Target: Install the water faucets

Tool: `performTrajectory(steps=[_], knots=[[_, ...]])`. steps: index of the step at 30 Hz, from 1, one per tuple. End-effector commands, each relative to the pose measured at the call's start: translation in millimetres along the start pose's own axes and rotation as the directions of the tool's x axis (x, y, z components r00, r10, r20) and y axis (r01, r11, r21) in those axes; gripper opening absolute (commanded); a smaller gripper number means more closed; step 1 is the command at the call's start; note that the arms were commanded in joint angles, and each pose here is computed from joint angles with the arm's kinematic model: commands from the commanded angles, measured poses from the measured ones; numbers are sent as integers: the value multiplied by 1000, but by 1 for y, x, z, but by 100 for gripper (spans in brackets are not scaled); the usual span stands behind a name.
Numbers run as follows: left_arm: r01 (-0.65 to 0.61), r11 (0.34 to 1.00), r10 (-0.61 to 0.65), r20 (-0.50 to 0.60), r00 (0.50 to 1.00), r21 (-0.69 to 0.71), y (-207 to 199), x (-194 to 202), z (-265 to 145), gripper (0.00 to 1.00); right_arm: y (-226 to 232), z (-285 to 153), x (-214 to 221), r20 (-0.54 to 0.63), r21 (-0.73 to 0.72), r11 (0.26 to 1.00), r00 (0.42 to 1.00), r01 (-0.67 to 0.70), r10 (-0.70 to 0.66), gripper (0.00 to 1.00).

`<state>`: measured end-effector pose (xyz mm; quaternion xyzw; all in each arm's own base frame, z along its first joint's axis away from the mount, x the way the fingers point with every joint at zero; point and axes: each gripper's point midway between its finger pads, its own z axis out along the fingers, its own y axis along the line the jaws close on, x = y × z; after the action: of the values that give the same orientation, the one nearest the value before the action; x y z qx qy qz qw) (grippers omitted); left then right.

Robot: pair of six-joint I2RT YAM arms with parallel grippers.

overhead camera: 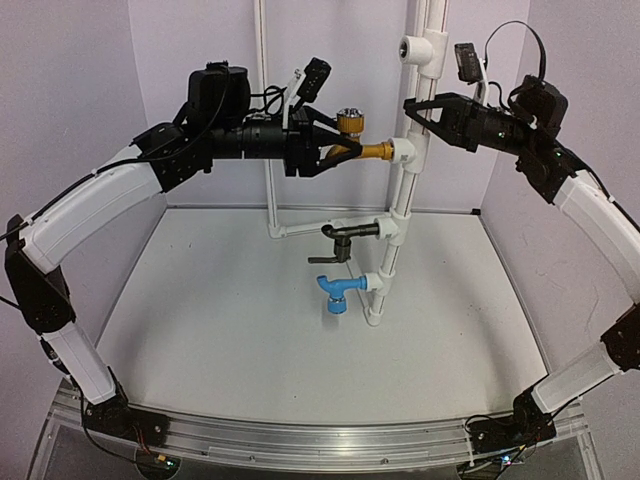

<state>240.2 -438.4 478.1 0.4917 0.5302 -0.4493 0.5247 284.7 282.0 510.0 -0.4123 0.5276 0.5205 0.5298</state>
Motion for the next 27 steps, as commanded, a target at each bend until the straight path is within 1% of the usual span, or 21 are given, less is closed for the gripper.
performTrajectory(steps=[1,3,7,13,22,27], knots=[[-168,986,169,66,983,-20,-13,-43,-12,60,-5,4,50,-126,28,919,911,-393,393,6],[-193,981,194,72,978,-26,-16,-48,-12,62,-6,5,50,-126,30,919,911,-393,394,6],[-242,970,242,69,968,-18,-24,-54,-8,63,-9,5,51,-124,34,919,910,-394,395,5],[-284,958,283,38,958,28,-48,-50,-1,61,-11,7,51,-126,33,920,912,-390,391,5],[-245,967,248,-46,968,65,-67,-26,3,59,-13,8,52,-128,33,922,913,-386,387,4],[-208,976,215,-147,966,60,-71,10,5,58,-13,8,52,-128,34,923,914,-383,384,4]])
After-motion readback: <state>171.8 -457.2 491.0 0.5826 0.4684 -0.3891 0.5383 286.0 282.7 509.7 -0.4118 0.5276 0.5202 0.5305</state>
